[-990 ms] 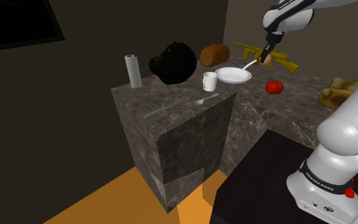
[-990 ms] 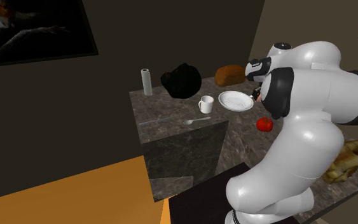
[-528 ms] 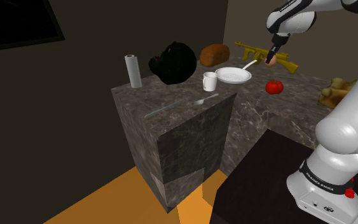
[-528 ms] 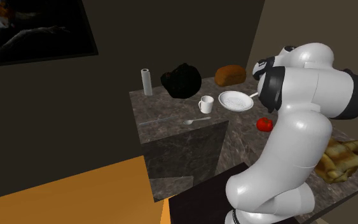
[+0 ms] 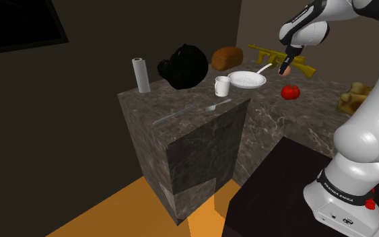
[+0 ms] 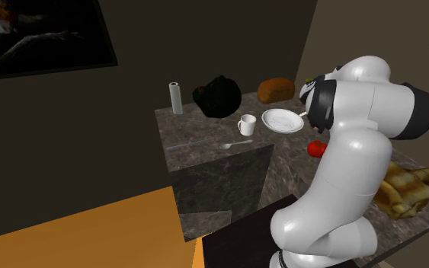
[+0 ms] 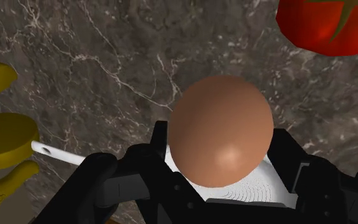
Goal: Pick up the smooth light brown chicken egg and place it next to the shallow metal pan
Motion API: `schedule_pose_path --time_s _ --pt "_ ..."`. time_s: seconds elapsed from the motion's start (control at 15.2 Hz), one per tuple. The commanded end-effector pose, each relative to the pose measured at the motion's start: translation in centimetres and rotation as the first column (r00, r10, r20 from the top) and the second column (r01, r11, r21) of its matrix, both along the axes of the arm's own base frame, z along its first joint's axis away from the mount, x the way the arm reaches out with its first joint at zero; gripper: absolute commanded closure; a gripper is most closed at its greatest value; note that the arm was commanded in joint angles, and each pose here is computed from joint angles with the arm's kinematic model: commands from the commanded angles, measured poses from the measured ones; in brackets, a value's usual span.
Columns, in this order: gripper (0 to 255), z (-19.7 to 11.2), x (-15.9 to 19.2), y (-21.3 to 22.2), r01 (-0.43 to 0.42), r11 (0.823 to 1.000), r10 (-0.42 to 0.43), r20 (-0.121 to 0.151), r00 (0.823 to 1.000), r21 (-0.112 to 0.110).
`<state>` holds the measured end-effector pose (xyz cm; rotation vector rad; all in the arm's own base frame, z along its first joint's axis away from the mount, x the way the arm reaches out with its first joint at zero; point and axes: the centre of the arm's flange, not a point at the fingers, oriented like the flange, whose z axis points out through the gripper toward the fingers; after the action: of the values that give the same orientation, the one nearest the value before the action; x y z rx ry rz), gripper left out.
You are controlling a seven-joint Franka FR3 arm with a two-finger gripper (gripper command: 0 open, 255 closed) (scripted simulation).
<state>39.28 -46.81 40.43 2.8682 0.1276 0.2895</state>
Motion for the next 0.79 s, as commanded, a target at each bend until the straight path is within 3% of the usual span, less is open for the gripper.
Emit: schedule_pose_path --time_s 0.0,0.73 --pt "255 -1.0 0.0 0.1 0.000 1.000 0.000 0.001 1.000 -0.001" --pt "255 -6.8 0.0 0.1 0.000 1.000 0.000 0.001 1.000 -0.001"
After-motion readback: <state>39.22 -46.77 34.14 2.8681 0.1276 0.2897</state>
